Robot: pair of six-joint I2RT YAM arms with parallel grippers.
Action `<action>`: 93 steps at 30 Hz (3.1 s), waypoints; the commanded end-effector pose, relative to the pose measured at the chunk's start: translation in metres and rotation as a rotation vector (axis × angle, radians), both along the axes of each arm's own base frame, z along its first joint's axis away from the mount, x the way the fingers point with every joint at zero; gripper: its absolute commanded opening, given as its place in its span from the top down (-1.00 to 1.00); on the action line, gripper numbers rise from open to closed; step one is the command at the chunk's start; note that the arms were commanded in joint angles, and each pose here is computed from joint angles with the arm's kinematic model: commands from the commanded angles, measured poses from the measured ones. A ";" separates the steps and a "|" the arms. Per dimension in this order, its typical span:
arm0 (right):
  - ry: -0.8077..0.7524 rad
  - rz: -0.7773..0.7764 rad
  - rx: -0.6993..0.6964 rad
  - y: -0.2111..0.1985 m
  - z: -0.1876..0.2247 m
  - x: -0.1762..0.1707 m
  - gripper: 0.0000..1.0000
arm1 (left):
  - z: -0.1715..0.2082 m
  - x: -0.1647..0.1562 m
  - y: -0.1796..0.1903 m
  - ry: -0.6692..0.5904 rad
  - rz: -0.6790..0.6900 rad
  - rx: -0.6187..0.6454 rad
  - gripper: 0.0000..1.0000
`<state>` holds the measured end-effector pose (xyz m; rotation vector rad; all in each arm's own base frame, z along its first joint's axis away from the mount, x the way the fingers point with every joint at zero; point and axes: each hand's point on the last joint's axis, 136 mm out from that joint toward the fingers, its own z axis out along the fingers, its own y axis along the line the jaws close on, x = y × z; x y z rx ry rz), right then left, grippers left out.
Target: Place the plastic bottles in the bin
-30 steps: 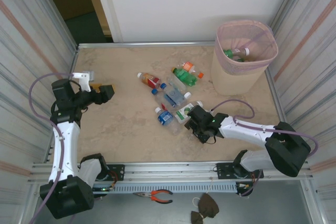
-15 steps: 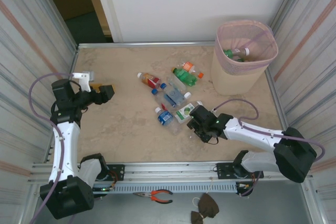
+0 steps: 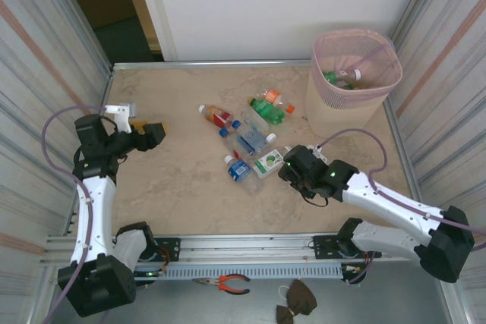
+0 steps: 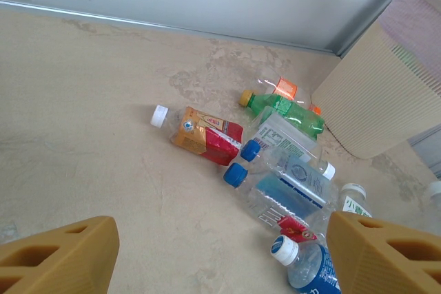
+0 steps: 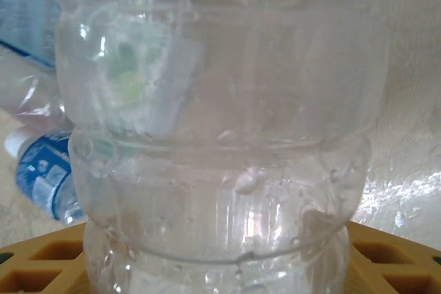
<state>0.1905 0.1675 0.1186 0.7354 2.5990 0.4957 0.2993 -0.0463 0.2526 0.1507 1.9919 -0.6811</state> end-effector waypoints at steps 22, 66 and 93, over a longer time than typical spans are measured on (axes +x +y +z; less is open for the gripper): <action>-0.440 0.408 -0.357 -0.053 0.215 0.078 -0.21 | 0.000 0.000 -0.001 -0.006 -0.011 -0.021 -0.59; 0.090 0.492 -0.344 -0.184 0.079 0.271 -0.21 | -0.004 0.004 -0.003 0.016 -0.026 -0.047 -0.59; -0.014 0.427 -0.371 -0.186 0.139 0.258 -0.72 | -0.003 0.003 -0.003 0.012 -0.027 -0.046 -0.58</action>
